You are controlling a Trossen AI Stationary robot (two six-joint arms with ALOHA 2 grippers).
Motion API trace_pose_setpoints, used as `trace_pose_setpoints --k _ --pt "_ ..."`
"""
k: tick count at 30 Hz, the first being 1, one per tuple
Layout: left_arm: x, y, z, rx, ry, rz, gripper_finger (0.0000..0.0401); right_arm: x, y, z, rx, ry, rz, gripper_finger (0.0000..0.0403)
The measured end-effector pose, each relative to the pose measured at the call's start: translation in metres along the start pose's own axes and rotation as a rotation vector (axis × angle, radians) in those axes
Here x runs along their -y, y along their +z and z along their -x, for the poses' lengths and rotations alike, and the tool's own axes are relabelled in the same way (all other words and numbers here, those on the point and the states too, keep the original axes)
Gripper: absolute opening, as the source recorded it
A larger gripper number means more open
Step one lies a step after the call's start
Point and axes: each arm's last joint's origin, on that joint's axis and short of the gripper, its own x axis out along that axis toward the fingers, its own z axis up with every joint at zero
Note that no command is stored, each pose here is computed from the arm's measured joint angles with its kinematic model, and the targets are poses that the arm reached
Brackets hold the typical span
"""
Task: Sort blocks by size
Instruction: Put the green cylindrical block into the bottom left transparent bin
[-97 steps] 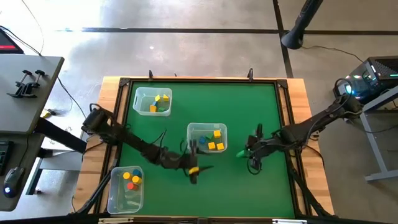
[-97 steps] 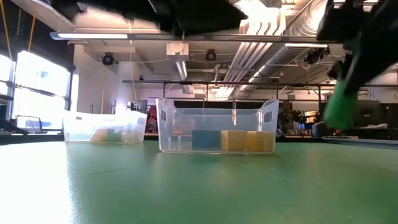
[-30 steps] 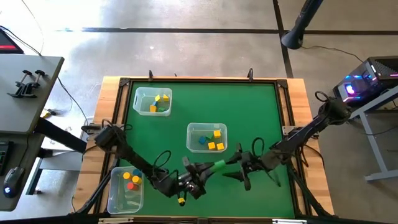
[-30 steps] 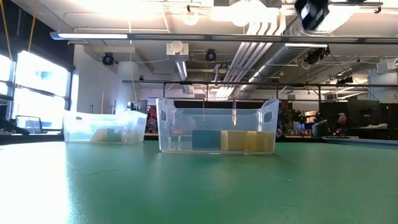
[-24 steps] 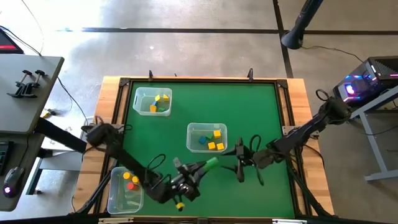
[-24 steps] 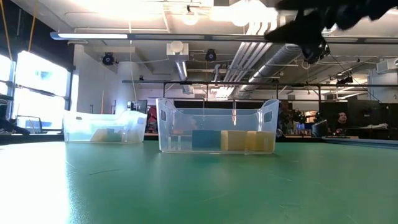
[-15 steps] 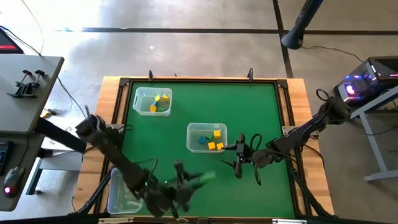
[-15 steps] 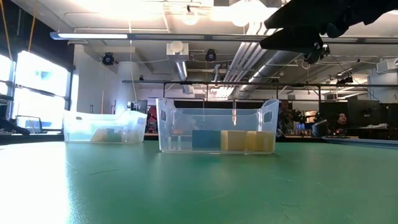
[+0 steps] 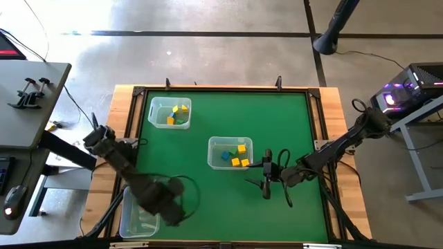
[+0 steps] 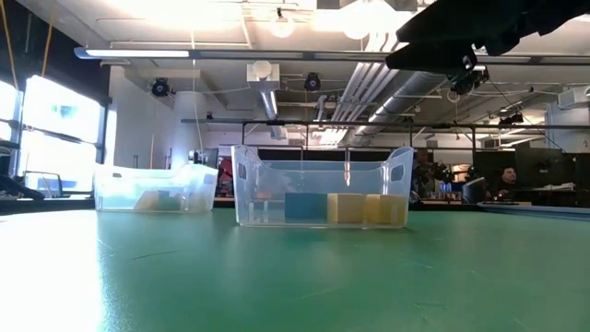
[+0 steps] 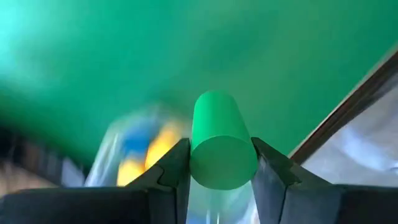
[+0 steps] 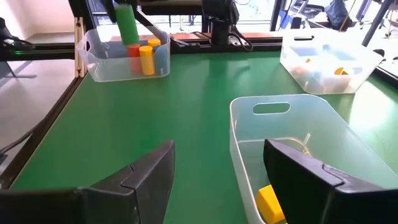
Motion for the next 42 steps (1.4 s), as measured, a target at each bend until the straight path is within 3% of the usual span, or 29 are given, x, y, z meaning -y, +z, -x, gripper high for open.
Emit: trace_pose_setpoints --k 3,8,16,22,36,42 --pt "-0.002 -0.030 0.001 -0.111 0.088 0.131 0.0103 0.000 0.000 0.000 0.000 0.000 0.004 0.0240" --pt "0.005 -0.071 0.002 -0.126 0.100 0.248 0.0103 -0.001 0.000 0.001 -0.003 0.006 0.005 0.0240" --pt "0.006 -0.114 0.001 -0.094 0.127 0.312 0.0102 -0.003 -0.001 0.002 -0.001 0.014 0.006 0.0240" --pt "-0.002 -0.121 -0.026 -0.066 0.196 0.283 0.0102 -0.003 0.000 0.002 0.006 0.016 0.000 0.0240" --pt "-0.052 -0.118 -0.085 -0.121 0.072 0.313 0.0102 -0.006 0.000 0.004 0.008 0.036 -0.017 0.0240" --pt "-0.062 -0.117 -0.105 -0.130 0.082 0.315 0.0113 -0.008 0.000 0.005 0.007 0.043 -0.027 0.0240"
